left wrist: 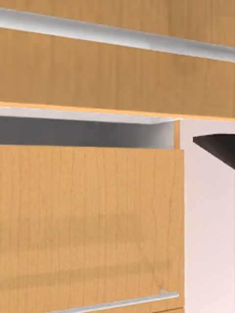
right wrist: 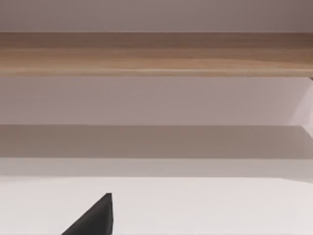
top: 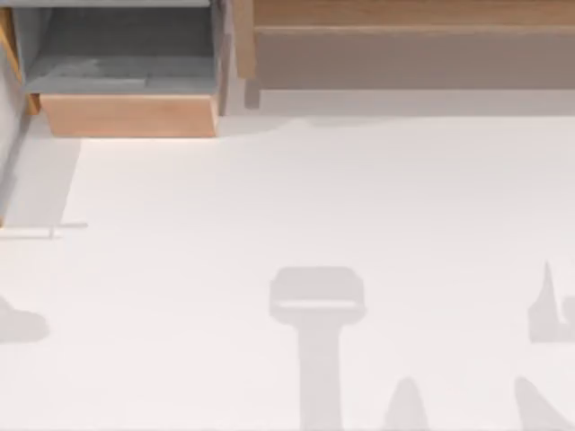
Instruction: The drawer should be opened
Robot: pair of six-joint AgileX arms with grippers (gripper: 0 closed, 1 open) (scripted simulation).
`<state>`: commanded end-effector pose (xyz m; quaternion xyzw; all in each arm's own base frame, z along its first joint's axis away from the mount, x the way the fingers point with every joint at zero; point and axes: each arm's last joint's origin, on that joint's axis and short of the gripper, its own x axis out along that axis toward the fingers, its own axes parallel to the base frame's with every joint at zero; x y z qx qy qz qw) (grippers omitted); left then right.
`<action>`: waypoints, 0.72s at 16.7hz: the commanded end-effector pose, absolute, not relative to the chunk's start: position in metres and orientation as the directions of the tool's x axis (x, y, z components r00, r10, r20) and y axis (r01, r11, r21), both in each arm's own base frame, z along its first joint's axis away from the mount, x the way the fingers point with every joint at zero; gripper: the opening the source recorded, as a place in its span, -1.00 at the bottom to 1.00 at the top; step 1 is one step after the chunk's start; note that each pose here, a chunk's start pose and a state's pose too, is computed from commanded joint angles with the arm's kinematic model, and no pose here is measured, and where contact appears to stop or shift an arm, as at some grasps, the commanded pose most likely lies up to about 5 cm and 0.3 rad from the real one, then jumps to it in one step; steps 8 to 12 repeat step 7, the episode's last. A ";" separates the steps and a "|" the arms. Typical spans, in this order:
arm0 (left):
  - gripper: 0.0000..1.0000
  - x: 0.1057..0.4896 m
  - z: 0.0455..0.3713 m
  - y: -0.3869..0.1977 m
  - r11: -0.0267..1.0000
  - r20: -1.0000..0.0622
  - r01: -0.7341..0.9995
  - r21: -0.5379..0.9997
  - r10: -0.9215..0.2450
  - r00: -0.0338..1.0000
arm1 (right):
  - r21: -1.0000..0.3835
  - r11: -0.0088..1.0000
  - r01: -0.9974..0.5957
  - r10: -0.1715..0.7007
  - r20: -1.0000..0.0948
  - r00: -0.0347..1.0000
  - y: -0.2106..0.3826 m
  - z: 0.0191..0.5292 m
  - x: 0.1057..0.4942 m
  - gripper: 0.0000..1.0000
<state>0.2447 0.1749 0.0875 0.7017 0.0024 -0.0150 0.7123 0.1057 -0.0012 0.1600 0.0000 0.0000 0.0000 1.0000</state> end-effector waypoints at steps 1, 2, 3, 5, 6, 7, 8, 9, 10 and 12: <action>0.96 0.245 0.088 0.175 0.015 -0.024 0.025 1.000 -0.018 1.000 | 0.000 1.000 0.000 0.000 0.000 1.000 -0.001 0.160 0.106 1.00; 1.00 0.245 0.088 0.175 0.015 -0.024 0.025 1.000 -0.018 1.000 | 0.000 1.000 0.000 0.000 0.000 1.000 -0.001 0.160 0.106 1.00; 1.00 0.245 0.088 0.175 0.015 -0.024 0.025 1.000 -0.018 1.000 | 0.000 1.000 0.000 0.000 0.000 1.000 -0.001 0.160 0.106 1.00; 1.00 0.245 0.088 0.175 0.015 -0.024 0.025 1.000 -0.018 1.000 | 0.000 1.000 0.000 0.000 0.000 1.000 -0.001 0.160 0.106 1.00; 1.00 0.245 0.088 0.175 0.015 -0.024 0.025 1.000 -0.018 1.000 | 0.000 1.000 0.000 0.000 0.000 1.000 -0.001 0.160 0.106 1.00; 1.00 0.245 0.088 0.175 0.015 -0.024 0.025 1.000 -0.018 1.000 | 0.000 1.000 0.000 0.000 0.000 1.000 -0.001 0.160 0.106 1.00; 1.00 0.245 0.088 0.175 0.015 -0.024 0.025 1.000 -0.018 1.000 | 0.000 1.000 0.000 0.000 0.000 1.000 -0.001 0.160 0.106 1.00; 1.00 0.245 0.088 0.175 0.015 -0.024 0.025 1.000 -0.018 1.000 | 0.000 1.000 0.000 0.000 0.000 1.000 -0.001 0.160 0.106 1.00; 1.00 0.245 0.088 0.175 0.015 -0.024 0.025 1.000 -0.018 1.000 | 0.000 1.000 0.000 0.000 0.000 1.000 -0.001 0.160 0.106 1.00; 1.00 0.245 0.088 0.175 0.015 -0.024 0.025 1.000 -0.018 1.000 | 0.000 1.000 0.000 0.000 0.000 1.000 -0.001 0.160 0.106 1.00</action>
